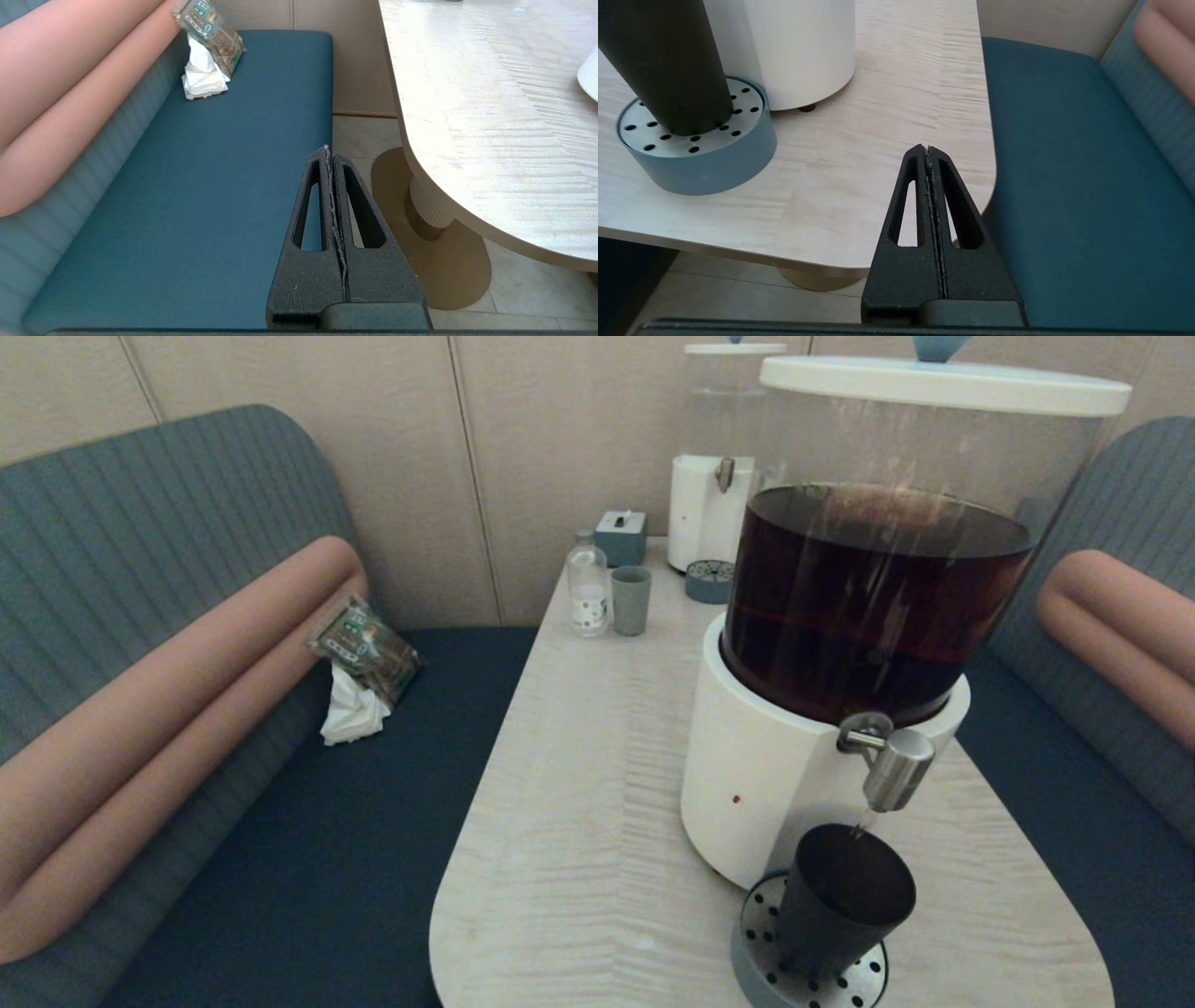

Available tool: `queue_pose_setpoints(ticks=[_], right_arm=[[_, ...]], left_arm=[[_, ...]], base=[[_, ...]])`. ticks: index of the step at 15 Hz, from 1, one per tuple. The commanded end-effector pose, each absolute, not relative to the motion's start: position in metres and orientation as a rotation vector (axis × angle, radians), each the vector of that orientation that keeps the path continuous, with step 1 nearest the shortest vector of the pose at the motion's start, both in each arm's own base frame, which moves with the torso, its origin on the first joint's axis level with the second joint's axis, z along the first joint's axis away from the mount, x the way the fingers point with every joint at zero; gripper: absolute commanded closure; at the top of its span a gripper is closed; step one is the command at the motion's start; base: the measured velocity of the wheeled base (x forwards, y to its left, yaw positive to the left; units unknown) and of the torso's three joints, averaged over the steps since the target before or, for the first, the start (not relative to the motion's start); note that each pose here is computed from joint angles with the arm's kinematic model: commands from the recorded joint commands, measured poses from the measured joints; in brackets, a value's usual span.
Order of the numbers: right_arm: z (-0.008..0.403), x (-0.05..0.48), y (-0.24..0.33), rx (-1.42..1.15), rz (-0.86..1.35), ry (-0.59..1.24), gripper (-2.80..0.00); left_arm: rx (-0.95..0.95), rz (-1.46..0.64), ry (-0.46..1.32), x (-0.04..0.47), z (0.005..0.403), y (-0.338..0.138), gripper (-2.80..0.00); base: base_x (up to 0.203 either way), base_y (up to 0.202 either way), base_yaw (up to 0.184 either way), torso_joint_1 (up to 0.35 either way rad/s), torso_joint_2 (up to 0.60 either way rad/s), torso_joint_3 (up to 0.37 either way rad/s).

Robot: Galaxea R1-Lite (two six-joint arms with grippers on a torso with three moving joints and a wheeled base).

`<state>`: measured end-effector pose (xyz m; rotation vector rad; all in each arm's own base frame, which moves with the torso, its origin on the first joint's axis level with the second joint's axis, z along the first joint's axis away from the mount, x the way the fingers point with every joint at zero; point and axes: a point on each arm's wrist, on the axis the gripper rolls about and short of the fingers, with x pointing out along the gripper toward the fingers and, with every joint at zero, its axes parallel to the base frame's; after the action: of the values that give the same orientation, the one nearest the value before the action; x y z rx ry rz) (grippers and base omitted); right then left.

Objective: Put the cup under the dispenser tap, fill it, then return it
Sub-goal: Turn off the faucet

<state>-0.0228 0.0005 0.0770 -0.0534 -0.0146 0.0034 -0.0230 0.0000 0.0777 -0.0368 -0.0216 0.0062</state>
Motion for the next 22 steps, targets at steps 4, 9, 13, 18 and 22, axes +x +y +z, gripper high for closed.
queue_pose_setpoints(ticks=[4,9,13,18,22], right_arm=[[0.075,-0.022,0.000,-0.043,0.003,-0.012,0.00],[0.076,-0.022,0.001,-0.042,0.004,-0.014,0.00],[0.076,-0.022,0.001,-0.042,0.004,-0.014,0.00],[0.076,-0.022,0.001,-0.042,0.004,-0.014,0.00],[0.076,-0.022,0.001,-0.042,0.004,-0.013,0.00]], left_arm=[[-0.038,0.005,-0.021,-0.023,0.078,0.000,0.00],[-0.038,0.006,-0.020,-0.023,0.078,0.000,0.00],[-0.037,0.004,-0.020,-0.023,0.078,0.000,0.00],[-0.040,0.002,-0.045,-0.025,0.084,0.000,0.00],[-0.063,-0.052,-0.233,-0.051,0.155,-0.001,0.00]], base=[[0.000,0.000,0.000,0.000,0.00,0.000],[0.000,0.000,0.000,0.000,0.00,0.000],[0.000,0.000,0.000,0.000,0.00,0.000],[0.000,0.000,0.000,0.000,0.00,0.000],[0.000,0.000,0.000,0.000,0.00,0.000]])
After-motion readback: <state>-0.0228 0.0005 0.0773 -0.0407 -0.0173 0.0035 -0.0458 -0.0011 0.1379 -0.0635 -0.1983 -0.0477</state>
